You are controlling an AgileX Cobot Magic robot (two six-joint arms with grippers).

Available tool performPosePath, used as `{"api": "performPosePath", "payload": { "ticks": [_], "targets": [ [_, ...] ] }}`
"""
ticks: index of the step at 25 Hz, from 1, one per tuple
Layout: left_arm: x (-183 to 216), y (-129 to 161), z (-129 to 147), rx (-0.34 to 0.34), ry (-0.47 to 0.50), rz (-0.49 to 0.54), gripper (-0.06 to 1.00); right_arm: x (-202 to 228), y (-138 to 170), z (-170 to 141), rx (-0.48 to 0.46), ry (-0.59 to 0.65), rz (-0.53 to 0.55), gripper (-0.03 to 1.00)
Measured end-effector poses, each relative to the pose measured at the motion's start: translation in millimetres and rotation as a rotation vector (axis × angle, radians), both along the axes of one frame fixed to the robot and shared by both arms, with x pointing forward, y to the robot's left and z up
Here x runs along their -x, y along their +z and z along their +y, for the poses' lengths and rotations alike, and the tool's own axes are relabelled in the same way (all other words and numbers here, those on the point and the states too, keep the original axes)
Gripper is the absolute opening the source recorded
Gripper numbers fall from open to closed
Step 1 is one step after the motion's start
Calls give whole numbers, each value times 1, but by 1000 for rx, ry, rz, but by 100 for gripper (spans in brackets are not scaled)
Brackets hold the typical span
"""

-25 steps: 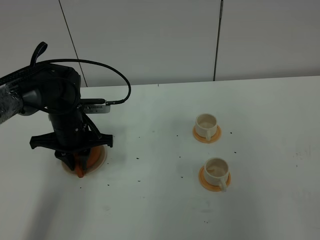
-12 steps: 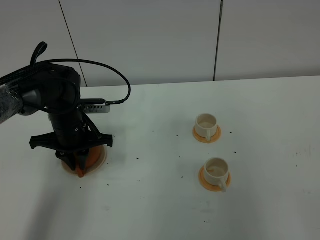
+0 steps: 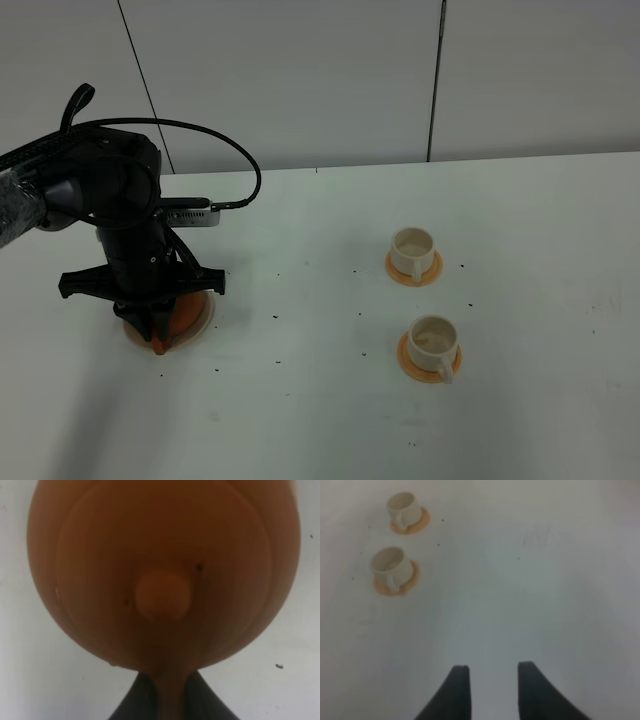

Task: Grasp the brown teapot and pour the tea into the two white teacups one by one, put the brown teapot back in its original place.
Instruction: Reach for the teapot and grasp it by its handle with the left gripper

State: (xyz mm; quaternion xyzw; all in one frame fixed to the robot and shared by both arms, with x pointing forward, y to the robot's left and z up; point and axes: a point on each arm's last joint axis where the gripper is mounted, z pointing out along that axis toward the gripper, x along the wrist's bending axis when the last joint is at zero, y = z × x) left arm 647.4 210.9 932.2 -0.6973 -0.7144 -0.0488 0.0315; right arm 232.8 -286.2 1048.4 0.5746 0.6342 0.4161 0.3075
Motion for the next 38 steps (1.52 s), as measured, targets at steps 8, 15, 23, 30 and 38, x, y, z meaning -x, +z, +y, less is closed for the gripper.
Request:
{"api": "performPosePath", "payload": {
  "ticks": [8,15,23,30,38],
  "targets": [
    [0,0,0,0,0,1,17,0,0,0,0,0,0,23],
    [0,0,0,-2,-1,1,17,0,0,0,0,0,0,23],
    [0,0,0,-3,-1,0,17,0,0,0,0,0,0,23],
    [0,5,0,1,-1,-10,17,0,0,0,0,0,0,23],
    [2,10,0,2,-1,-9,17,0,0,0,-1,0,0,23]
  ]
}}
